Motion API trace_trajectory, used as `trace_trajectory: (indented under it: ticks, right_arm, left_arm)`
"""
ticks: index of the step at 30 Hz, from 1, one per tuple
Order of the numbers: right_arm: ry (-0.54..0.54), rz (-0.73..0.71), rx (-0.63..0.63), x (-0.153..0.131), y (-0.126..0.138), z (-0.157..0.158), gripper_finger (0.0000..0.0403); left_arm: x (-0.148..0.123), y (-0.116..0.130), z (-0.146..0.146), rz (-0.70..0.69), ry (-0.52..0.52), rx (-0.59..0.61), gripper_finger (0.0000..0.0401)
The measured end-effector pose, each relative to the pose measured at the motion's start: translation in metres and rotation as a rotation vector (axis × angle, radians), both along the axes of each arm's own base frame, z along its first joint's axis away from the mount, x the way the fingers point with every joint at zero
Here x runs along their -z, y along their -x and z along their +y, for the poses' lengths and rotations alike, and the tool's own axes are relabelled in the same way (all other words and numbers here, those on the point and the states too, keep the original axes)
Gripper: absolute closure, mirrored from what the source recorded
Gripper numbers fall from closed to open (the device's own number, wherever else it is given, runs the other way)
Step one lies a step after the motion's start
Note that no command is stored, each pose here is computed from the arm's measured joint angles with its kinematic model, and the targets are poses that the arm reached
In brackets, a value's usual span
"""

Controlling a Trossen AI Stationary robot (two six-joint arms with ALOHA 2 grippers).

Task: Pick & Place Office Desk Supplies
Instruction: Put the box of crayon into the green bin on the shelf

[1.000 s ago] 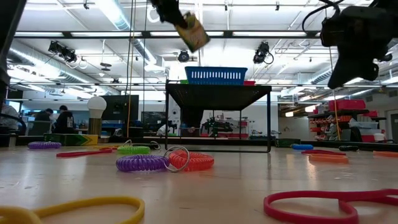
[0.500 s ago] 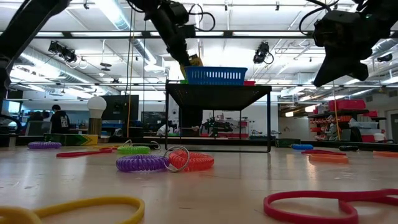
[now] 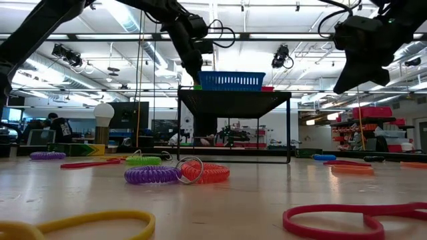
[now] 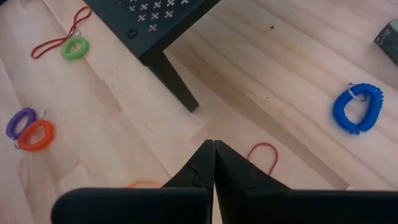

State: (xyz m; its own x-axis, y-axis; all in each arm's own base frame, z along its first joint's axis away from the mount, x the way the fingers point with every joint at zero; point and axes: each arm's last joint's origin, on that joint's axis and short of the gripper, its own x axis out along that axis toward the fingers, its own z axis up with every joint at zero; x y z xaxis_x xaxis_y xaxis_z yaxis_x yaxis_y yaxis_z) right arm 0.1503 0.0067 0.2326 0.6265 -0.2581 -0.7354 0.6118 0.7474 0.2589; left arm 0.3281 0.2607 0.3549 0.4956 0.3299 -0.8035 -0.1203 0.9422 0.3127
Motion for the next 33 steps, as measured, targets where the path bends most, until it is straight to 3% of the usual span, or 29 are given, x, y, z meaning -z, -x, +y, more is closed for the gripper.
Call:
trace_trajectory:
  ticks: [23, 27, 33]
  right_arm:
    - [0.009, -0.004, 0.002, -0.0003, -0.0003, -0.0002, 0.0394]
    - [0.01, -0.004, 0.003, -0.0003, -0.0003, -0.0002, 0.0394]
    - [0.009, -0.004, 0.003, -0.0003, -0.0003, -0.0002, 0.0394]
  left_arm:
    - [-0.0037, -0.003, 0.0027, -0.027, -0.056, -0.012, 0.0239]
    - [-0.0061, -0.0052, 0.0044, -0.058, -0.079, -0.012, 0.024]
    - [-0.0062, -0.0053, 0.0044, -0.06, -0.079, -0.011, 0.0275]
